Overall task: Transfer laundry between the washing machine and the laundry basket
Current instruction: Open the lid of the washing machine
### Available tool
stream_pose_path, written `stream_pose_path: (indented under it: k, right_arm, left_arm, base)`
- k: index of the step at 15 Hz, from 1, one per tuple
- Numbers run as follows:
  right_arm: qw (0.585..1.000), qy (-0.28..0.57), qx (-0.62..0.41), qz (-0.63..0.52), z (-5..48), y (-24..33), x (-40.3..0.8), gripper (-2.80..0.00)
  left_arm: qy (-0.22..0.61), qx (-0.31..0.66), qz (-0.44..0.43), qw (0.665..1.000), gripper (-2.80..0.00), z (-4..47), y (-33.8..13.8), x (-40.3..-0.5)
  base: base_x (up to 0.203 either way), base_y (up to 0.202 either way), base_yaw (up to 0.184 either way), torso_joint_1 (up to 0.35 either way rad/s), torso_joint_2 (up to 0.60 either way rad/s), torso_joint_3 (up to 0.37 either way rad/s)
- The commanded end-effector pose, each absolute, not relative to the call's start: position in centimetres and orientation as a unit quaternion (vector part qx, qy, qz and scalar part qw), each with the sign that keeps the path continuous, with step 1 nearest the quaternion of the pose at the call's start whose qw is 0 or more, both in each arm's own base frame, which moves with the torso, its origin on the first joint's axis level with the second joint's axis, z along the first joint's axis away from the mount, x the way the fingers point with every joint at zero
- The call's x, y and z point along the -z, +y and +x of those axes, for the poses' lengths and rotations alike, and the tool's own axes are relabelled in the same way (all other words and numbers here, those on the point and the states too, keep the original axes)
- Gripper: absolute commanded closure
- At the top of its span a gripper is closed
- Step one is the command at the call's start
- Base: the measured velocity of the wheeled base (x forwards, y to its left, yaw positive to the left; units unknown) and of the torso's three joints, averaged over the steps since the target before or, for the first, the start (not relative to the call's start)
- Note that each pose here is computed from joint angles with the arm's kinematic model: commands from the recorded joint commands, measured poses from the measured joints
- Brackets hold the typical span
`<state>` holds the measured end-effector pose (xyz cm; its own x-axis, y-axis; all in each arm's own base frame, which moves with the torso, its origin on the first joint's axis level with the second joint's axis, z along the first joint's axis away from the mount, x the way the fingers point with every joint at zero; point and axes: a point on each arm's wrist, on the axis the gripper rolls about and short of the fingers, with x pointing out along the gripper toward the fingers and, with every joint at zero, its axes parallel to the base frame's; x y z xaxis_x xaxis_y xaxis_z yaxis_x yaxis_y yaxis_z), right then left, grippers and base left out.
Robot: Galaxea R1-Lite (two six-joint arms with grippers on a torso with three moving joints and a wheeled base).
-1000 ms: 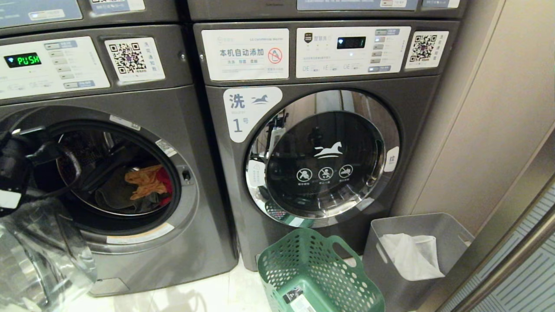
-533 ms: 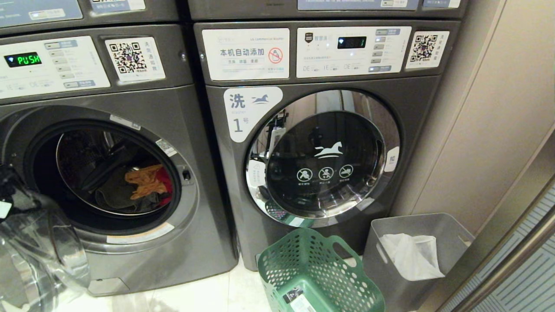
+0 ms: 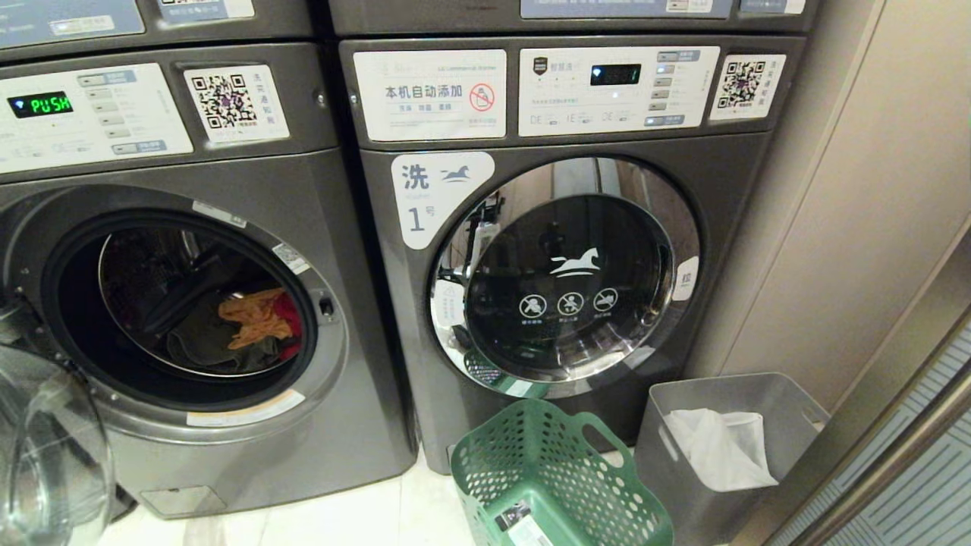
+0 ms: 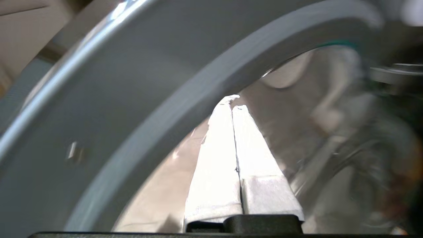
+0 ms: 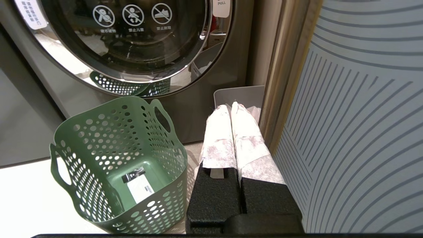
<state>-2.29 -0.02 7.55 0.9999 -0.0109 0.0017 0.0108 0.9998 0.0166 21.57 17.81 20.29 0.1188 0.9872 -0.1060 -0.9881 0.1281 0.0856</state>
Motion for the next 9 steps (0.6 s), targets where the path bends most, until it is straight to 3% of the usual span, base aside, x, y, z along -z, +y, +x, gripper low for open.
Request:
stream_pose_path:
  k: [1, 4, 6, 7, 9]
  right_arm:
    - [1.0, -0.001, 0.005, 0.008, -2.3, 0.0, -7.6, 0.0]
    - [1.0, 0.0, 0.005, 0.008, -2.3, 0.0, -7.5, 0.0]
    - [1.0, -0.001, 0.005, 0.008, -2.3, 0.0, -7.6, 0.0]
    - [1.0, 0.0, 0.005, 0.008, -2.3, 0.0, -7.6, 0.0]
    - [1.0, 0.0, 0.005, 0.008, -2.3, 0.0, -7.5, 0.0]
  left_arm:
    - [0.06, -0.694, -0.005, 0.718, 0.0, 20.1, 19.8, -20.7]
    - [0.042, -0.727, -0.006, 0.685, 0.0, 18.7, 22.2, -21.8]
    - [0.03, -0.717, 0.002, 0.697, 0.0, 18.0, 21.1, -23.0]
    - [0.016, -0.694, 0.007, 0.719, 0.0, 17.7, 19.4, -24.0]
    - [-0.018, -0.6, 0.01, 0.8, 0.0, 18.0, 14.2, -25.6]
  base:
    - [0.0, 0.0, 0.0, 0.0, 0.0, 0.0]
    - [0.0, 0.0, 0.0, 0.0, 0.0, 0.0]
    - [0.0, 0.0, 0.0, 0.0, 0.0, 0.0]
    - [0.0, 0.0, 0.0, 0.0, 0.0, 0.0]
    - [0.0, 0.0, 0.0, 0.0, 0.0, 0.0]
